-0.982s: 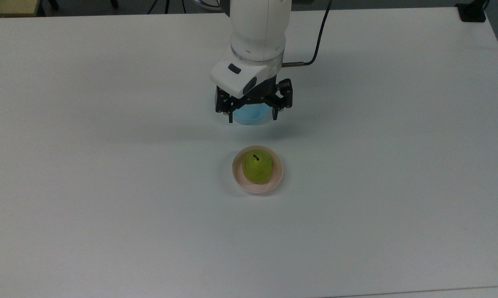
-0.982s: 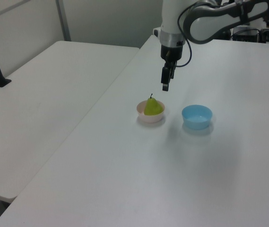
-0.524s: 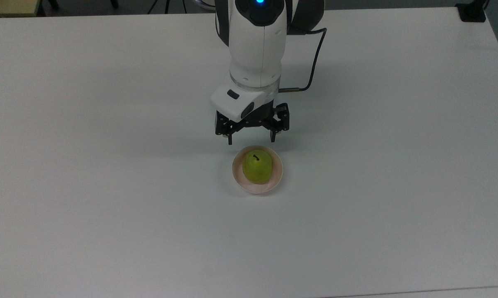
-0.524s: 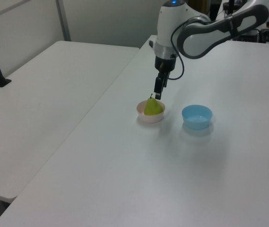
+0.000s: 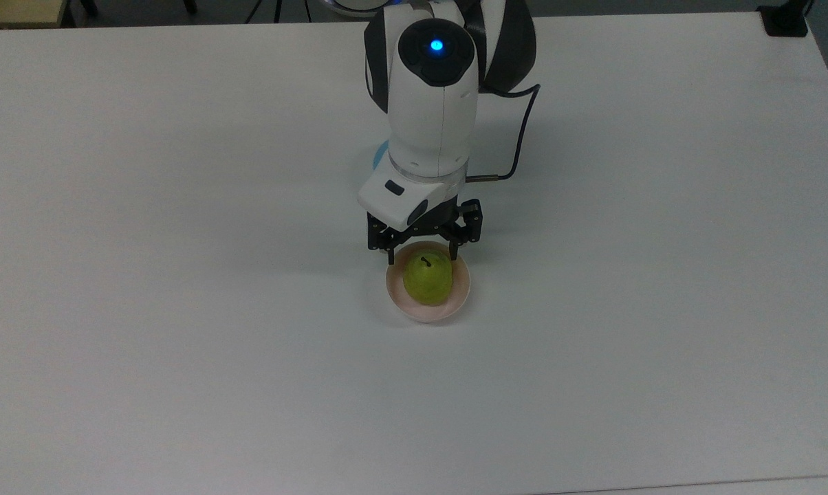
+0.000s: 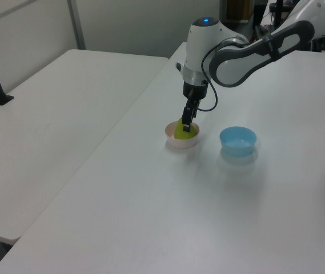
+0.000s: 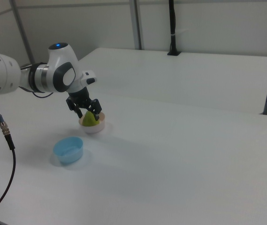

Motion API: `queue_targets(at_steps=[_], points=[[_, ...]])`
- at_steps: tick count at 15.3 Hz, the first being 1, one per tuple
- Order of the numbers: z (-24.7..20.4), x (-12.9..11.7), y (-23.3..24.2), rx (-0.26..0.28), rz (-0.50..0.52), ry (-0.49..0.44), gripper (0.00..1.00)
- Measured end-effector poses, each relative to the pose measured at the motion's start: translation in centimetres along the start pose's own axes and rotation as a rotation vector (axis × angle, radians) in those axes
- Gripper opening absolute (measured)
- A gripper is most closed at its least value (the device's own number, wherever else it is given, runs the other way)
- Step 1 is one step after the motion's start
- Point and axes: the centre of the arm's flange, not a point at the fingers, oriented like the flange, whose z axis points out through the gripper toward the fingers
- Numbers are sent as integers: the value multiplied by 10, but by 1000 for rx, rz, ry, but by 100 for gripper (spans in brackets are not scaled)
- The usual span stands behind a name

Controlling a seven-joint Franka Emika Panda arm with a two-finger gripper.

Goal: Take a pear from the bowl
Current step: 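Lower the gripper around the pear inside the pink bowl, then close the gripper on the green pear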

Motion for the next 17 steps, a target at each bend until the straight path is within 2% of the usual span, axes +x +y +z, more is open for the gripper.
queue_targets(at_steps=[4, 7, 17], points=[[13, -1, -2, -1, -3, -9, 90], [13, 3, -8, 3, -10, 32, 90], [30, 2, -13, 3, -18, 27, 85]])
